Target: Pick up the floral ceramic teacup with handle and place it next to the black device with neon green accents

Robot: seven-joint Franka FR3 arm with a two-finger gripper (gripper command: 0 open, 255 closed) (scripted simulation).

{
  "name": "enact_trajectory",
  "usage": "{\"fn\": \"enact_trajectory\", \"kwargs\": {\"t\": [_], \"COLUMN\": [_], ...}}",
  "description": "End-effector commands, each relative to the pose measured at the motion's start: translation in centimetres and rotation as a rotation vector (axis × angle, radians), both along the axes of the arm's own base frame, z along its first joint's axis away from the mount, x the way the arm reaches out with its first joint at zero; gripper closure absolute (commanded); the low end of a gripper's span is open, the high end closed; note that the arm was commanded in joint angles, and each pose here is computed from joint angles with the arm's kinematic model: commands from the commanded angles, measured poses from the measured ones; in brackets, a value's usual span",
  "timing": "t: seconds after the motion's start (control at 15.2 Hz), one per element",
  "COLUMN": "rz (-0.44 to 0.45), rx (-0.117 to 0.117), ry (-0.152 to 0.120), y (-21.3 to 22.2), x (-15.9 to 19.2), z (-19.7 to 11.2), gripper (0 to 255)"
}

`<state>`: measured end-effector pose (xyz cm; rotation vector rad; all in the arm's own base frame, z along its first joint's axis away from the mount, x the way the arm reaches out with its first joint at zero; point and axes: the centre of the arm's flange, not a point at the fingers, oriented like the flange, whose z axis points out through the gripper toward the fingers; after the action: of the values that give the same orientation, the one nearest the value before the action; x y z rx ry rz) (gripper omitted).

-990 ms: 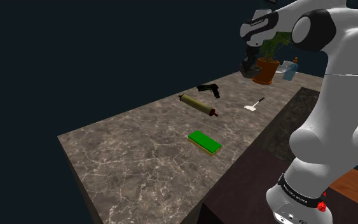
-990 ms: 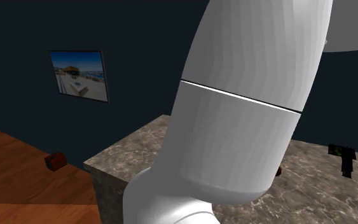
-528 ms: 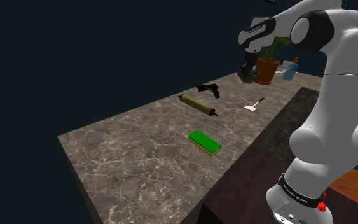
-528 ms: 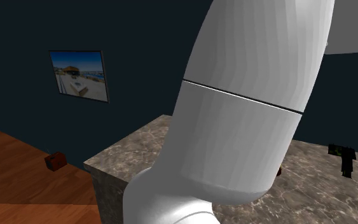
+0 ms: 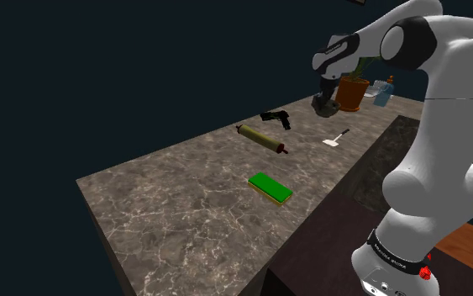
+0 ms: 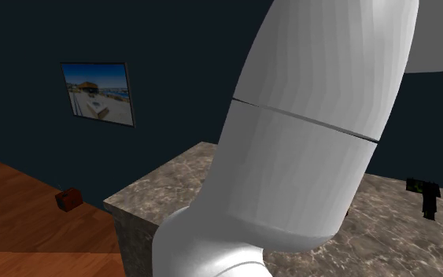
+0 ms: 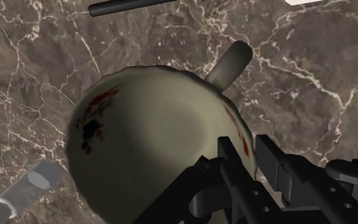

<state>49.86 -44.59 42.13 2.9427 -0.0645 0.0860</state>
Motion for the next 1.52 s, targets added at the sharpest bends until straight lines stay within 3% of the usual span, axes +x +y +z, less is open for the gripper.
{"fn": "enact_trajectory", "kwargs": {"t": [0.0, 0.66, 1.19, 1.25, 1.45], "rz": [0.0, 0.0, 0.0, 0.0, 0.0], "rx": [-0.001, -0.001, -0.001, -0.001, -0.001], "ry": [-0.001, -0.001, -0.001, -0.001, -0.001], "y": [0.0, 0.0, 0.0, 0.0, 0.0], "x": [0.0, 0.0, 0.0, 0.0, 0.0], "z": [-1.0, -6.6, -6.6, -6.6, -6.6], "gripper": [255, 255, 255, 0, 0]}}
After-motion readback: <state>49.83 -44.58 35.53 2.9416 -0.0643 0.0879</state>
